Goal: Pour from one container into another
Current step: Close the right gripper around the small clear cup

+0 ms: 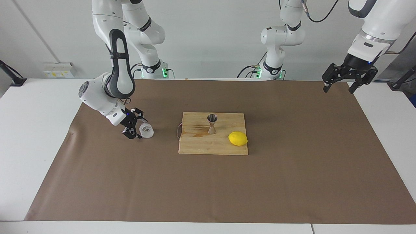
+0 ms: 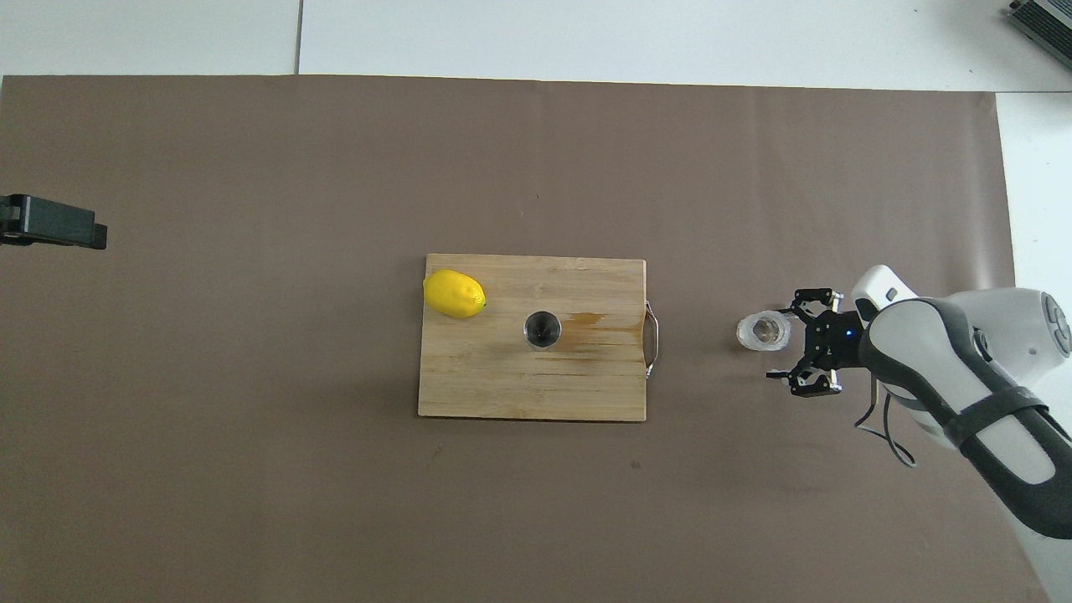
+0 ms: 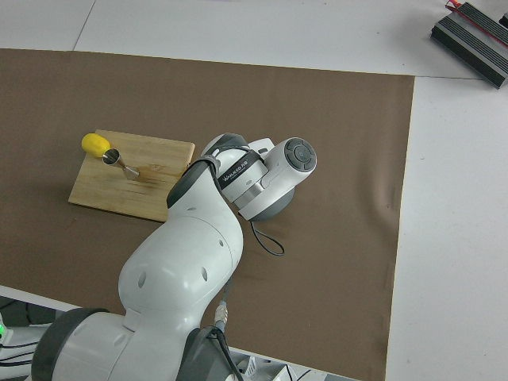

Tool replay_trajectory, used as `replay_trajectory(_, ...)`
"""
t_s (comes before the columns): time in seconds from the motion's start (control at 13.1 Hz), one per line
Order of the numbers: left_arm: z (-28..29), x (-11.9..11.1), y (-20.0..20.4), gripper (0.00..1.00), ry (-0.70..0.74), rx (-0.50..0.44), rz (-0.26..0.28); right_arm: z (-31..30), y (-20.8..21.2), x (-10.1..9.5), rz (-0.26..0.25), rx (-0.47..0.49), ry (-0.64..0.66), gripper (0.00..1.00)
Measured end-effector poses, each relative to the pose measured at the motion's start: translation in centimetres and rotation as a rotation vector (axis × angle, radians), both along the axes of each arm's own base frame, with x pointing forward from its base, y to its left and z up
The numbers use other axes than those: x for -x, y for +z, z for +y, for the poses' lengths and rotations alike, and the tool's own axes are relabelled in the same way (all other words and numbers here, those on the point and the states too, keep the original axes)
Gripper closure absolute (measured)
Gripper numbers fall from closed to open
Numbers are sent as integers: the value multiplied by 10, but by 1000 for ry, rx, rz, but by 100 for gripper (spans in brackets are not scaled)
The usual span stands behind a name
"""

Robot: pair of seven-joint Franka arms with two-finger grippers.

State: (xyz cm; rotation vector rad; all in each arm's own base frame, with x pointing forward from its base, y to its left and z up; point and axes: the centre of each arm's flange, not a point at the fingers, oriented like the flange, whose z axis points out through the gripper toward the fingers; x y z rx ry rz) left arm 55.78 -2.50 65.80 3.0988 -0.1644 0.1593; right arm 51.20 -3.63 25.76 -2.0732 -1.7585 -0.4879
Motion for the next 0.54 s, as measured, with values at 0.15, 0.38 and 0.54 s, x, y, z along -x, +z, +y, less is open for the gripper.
replay_trajectory(0.15, -4, 0, 0, 0, -7, 0, 1, 0, -2, 0, -7, -8, 0, 0)
replay_trajectory(0.38, -7, 2, 0, 0, -14, -1, 12, 0, -2, 0, -7, -8, 1, 0)
replay_trajectory(0.54, -8, 7, -2, 0, -40, -8, 44, 6, -2, -1, -9, -19, 0, 0)
